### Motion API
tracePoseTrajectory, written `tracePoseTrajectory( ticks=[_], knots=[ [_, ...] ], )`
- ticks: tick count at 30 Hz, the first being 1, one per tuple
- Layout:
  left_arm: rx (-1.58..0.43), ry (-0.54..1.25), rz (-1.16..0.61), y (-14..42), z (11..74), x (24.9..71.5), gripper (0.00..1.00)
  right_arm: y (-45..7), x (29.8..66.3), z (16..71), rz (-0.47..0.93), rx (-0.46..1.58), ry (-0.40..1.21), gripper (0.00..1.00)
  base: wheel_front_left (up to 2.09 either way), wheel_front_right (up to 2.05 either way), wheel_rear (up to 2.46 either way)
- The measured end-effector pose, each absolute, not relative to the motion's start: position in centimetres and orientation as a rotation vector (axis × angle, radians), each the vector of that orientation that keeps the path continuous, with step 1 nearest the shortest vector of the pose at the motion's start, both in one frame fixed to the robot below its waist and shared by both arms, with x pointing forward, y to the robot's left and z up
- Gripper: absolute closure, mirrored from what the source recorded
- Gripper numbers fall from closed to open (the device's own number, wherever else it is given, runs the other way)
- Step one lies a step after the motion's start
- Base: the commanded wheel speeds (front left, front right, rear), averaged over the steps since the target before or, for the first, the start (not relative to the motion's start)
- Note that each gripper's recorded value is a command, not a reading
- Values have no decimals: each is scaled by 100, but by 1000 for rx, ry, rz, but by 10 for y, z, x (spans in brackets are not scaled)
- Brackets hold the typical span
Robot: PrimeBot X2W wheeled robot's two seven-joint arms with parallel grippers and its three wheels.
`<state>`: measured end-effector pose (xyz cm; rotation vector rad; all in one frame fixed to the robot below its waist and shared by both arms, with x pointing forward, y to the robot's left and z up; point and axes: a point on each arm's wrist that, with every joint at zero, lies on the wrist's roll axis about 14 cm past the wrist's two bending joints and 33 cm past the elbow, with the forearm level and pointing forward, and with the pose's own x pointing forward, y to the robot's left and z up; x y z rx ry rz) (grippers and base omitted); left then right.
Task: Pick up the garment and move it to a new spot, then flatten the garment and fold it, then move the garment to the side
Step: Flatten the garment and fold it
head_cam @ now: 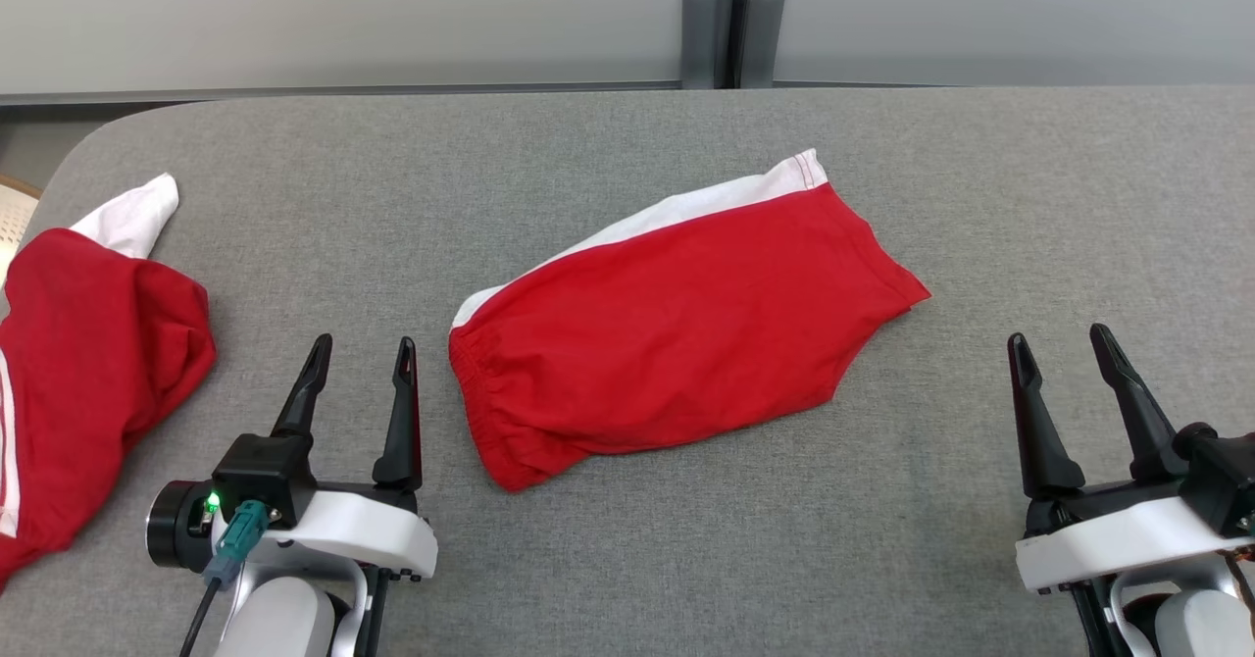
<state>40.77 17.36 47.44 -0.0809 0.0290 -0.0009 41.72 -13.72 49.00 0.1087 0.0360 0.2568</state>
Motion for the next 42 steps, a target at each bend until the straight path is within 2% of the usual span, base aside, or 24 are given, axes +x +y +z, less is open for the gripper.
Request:
tracePoseTrajectory(
  ticks=[5, 13, 17, 25, 26, 27, 33, 42],
  knots=[
    [-77, 16, -1, 175, 478, 413, 0, -134, 427, 481, 270, 98, 66, 0, 0, 0, 0],
    [-98, -1, 1, 175, 481, 427, 0, -119, 473, 447, 325, 57, 174, 0, 0, 0, 0],
    [-96, 8, 15, 181, 477, 429, 0, -104, 490, 413, 361, 49, 275, 0, 0, 0, 0],
    [-87, 30, 51, 192, 468, 429, 0, -85, 500, 357, 382, 61, 459, 0, 0, 0, 0],
    [-85, 23, 49, 192, 471, 430, 0, -83, 499, 354, 382, 73, 468, 71, 0, 0, 0],
    [-84, 19, 48, 191, 472, 430, 0, -81, 499, 355, 380, 84, 465, 100, 0, 0, 0],
    [-81, 8, 36, 188, 475, 430, 0, -79, 492, 361, 366, 137, 427, 100, 0, 0, 0],
    [-90, 7, 14, 179, 478, 415, 0, -116, 433, 355, 221, 258, 411, 100, 0, 0, 0]
  ],
)
